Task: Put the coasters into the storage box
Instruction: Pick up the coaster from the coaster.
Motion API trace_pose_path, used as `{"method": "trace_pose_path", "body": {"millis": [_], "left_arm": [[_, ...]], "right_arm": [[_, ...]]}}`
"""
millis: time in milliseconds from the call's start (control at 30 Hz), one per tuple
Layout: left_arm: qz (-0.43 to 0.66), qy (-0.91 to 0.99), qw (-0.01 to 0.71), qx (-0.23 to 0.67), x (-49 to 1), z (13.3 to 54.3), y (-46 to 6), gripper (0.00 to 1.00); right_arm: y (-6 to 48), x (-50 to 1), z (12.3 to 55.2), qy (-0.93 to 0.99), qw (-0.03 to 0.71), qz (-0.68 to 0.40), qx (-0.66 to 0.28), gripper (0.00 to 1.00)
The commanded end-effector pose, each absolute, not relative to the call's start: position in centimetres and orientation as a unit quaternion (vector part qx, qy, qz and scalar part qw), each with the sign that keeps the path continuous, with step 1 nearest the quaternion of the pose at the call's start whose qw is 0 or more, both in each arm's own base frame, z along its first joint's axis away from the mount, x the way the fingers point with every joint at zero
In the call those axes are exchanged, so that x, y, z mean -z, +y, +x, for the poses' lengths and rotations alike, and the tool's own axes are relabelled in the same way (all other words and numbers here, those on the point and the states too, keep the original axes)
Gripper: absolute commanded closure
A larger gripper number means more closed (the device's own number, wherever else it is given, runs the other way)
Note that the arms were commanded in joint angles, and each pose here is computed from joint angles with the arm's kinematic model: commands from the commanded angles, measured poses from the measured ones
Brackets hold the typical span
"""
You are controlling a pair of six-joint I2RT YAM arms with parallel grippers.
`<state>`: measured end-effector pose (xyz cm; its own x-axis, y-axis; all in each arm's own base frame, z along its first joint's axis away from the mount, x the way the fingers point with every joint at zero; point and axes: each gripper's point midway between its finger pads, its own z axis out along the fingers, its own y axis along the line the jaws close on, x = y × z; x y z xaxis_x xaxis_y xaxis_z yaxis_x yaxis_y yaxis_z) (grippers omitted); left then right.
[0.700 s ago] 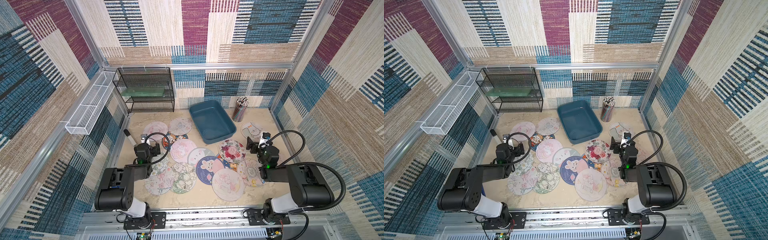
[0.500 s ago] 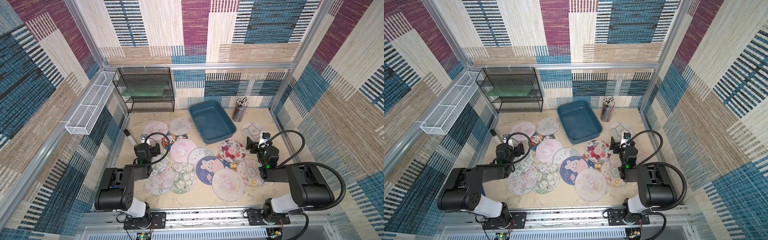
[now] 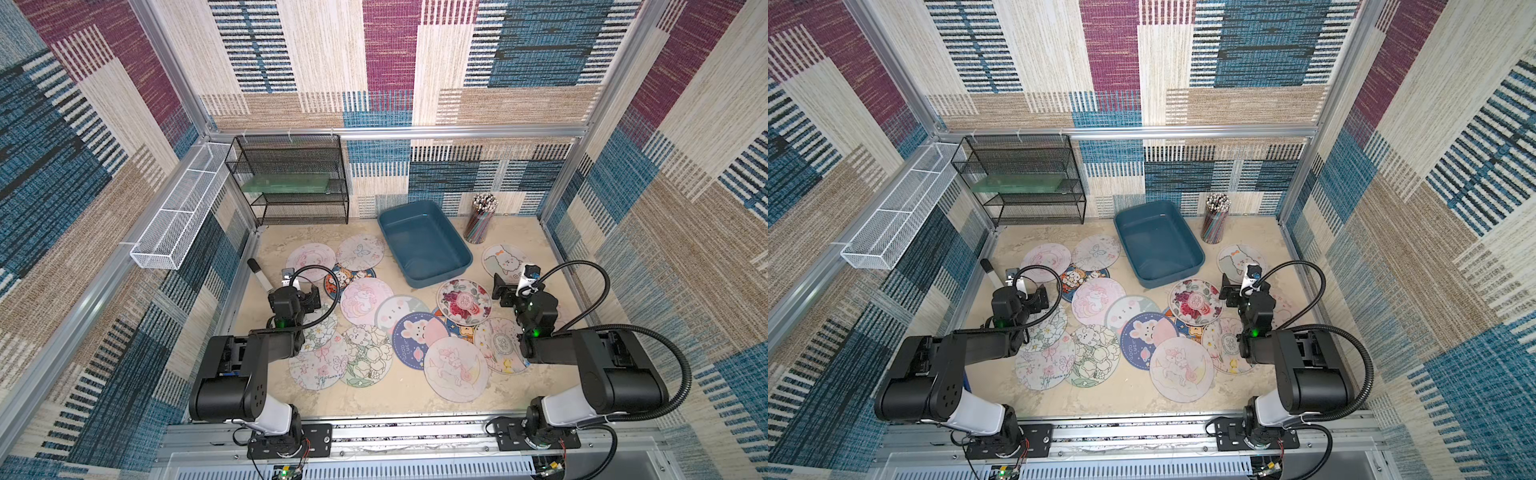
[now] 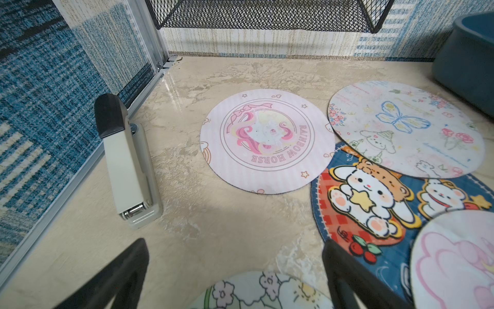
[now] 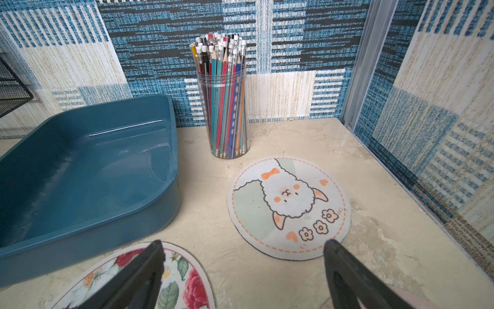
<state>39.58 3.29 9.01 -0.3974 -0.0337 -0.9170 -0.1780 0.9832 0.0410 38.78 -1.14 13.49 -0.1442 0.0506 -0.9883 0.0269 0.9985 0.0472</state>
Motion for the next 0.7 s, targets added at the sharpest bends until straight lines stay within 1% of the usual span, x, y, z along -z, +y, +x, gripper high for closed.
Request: {"method": "trace_pose_path", "body": {"millis": [0,367,433,467,500,567,667], "left_arm": [[-0.063,0.831,0.549,-0.058,-9.2,39.7,3.1,0.01],[-0.062,0.83,0.551,-0.058,-9.3,39.6,3.1,0.01],[-0.054,0.831,0.551,-0.057,-10.3,40.1,2.9,0.01],[-0.05,0.846,0.527,-0.055,-10.6,39.9,2.7,0.01],[-0.046,0.856,0.512,-0.057,-11.3,39.9,2.7,0.01],[-0.031,0.861,0.505,-0.05,-12.8,40.0,2.3,0.01],[-0.017,0.859,0.511,-0.037,-14.7,39.5,1.6,0.01]], "right_arm": [[-1.2,-13.9,38.8,0.751,0.66,0.026,-0.008,0.05],[-1.2,-13.9,38.8,0.751,0.66,0.026,-0.01,0.05],[-1.1,-14.6,38.7,0.743,0.669,0.018,-0.006,0.05],[-0.7,-15.1,38.8,0.746,0.665,0.005,-0.007,0.05],[-0.5,-15.3,39.5,0.764,0.645,0.009,-0.011,0.05],[-0.8,-16.2,40.9,0.79,0.612,0.023,-0.005,0.05],[-0.6,-17.8,41.5,0.81,0.586,0.04,-0.012,0.05]]}}
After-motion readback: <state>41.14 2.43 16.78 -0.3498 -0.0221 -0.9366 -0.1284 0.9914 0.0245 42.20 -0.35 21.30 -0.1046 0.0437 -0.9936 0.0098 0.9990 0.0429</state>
